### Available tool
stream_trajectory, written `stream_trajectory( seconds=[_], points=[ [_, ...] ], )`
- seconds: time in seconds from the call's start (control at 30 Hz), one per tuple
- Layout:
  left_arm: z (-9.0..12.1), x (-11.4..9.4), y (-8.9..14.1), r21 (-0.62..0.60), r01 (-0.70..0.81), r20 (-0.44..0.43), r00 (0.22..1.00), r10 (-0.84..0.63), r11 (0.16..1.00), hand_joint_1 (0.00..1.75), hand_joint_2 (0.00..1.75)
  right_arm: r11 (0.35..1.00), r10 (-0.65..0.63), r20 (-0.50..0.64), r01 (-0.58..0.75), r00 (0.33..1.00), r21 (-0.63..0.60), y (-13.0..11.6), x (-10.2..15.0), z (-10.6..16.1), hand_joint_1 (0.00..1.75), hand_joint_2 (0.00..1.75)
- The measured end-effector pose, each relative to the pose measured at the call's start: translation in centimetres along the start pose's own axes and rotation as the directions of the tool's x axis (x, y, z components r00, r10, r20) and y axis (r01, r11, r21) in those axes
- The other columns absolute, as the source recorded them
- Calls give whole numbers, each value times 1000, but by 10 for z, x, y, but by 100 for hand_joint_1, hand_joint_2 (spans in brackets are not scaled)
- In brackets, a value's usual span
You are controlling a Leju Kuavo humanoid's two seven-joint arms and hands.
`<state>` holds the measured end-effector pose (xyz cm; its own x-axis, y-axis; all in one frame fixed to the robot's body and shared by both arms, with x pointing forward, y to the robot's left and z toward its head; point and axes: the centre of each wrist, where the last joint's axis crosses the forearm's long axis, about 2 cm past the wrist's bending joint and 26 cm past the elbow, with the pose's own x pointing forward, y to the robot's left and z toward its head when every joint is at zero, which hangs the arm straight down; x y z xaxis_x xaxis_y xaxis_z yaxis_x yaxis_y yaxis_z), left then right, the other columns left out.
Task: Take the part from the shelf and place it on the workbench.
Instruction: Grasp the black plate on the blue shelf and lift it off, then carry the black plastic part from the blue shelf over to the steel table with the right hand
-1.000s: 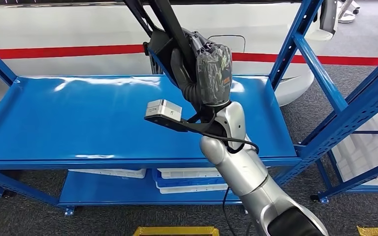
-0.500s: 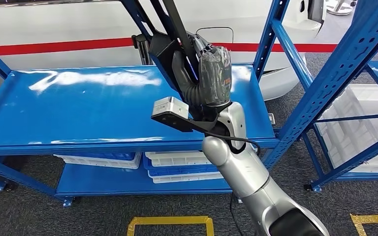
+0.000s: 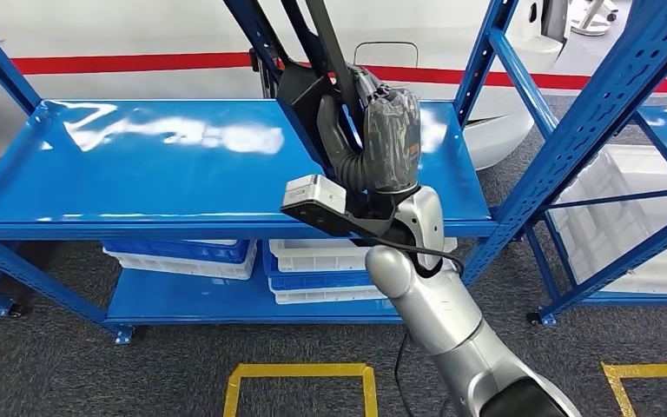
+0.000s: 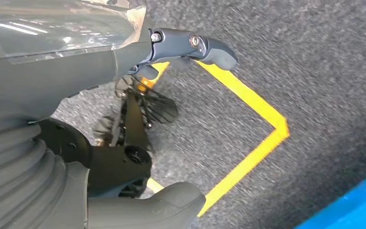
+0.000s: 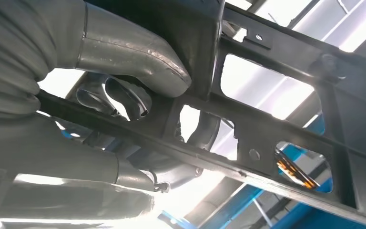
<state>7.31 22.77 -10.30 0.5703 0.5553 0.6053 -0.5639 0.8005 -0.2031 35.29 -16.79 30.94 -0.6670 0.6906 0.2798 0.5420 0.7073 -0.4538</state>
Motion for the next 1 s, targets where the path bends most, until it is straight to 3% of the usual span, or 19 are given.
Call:
stream_trajectory(
  seconds=[1.0],
  points=[
    [-1,2,4,1,-27,14,1000,27,1000,0,175,1000,-19,-27,19,999,1,-2,-5,2,175,175]
  ],
)
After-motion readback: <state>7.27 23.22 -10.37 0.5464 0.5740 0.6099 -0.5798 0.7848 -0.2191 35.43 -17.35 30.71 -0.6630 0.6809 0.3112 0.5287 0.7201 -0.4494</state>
